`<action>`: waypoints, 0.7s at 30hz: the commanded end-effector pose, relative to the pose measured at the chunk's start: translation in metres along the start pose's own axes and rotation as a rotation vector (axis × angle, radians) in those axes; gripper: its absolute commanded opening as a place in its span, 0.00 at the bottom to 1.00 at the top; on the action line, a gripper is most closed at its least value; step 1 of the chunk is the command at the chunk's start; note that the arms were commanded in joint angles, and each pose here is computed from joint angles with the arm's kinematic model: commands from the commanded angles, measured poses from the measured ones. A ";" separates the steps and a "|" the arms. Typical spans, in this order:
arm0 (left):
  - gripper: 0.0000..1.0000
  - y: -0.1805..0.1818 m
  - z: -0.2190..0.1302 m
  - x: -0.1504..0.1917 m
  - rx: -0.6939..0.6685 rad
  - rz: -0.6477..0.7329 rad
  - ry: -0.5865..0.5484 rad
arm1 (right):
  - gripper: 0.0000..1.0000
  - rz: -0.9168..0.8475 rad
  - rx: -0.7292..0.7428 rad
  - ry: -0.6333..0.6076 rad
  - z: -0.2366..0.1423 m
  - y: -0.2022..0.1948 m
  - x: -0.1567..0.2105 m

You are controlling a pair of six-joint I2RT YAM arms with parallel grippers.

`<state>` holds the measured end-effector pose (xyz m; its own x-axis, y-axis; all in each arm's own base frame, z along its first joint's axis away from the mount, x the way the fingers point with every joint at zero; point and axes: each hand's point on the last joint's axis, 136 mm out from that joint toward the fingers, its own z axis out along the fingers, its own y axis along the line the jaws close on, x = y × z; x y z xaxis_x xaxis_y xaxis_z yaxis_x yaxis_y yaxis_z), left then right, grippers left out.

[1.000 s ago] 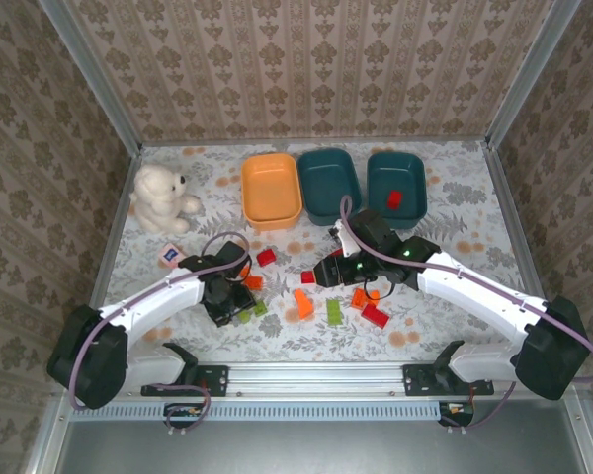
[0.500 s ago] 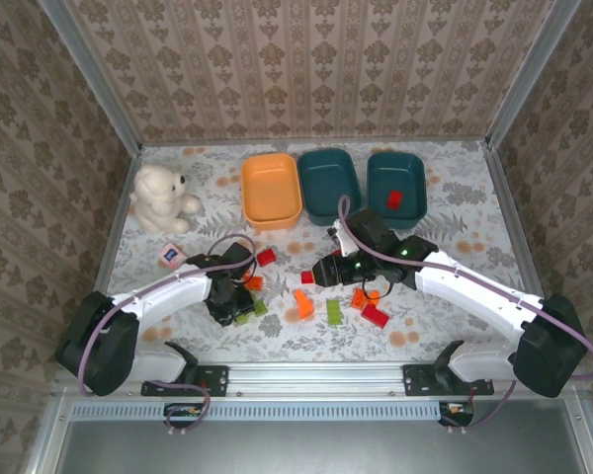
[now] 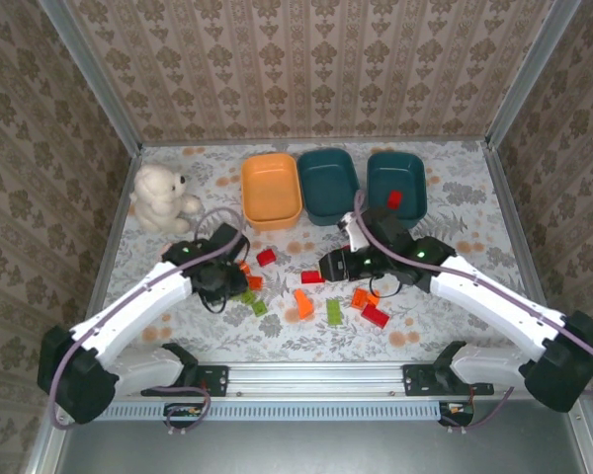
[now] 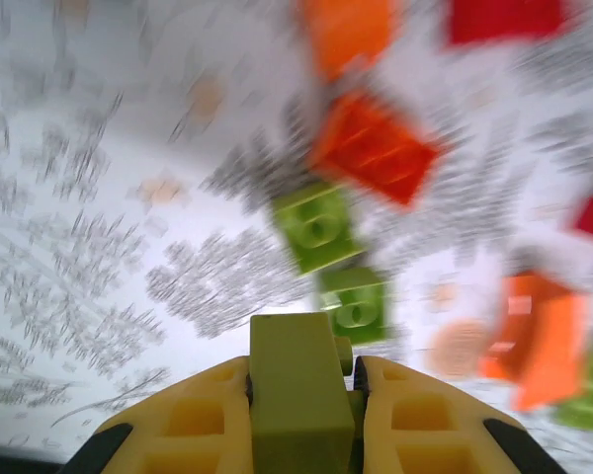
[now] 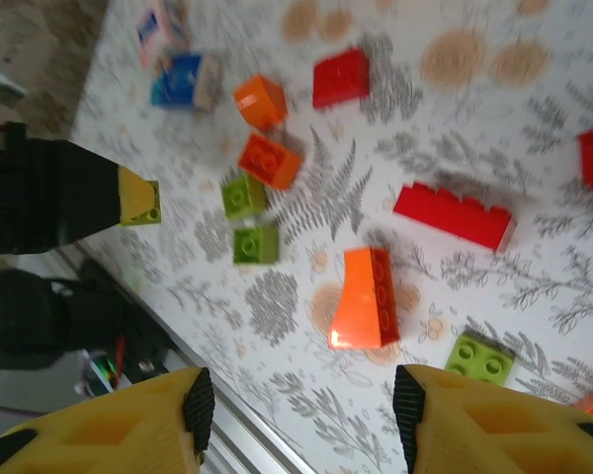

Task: Sort the legos into containers by color

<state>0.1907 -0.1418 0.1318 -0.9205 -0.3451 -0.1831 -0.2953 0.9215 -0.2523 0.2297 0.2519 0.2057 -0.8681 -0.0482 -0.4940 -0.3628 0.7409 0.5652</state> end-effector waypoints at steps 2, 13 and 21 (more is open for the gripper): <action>0.15 -0.033 -0.013 -0.050 0.011 0.108 -0.061 | 0.53 0.082 -0.007 -0.139 -0.033 0.003 -0.032; 0.13 -0.160 0.052 -0.206 0.109 0.265 -0.148 | 0.52 0.204 0.095 -0.197 -0.052 -0.024 -0.047; 0.14 -0.157 0.130 -0.259 0.057 0.219 -0.104 | 0.53 0.250 0.128 -0.198 -0.059 -0.035 -0.035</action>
<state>0.5044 -0.2236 0.1055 -0.9133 -0.1855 -0.3625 -0.0916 0.9610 -0.2610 0.2583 0.1998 0.2405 -0.8428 0.2352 -0.4841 -0.1320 0.7816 0.6096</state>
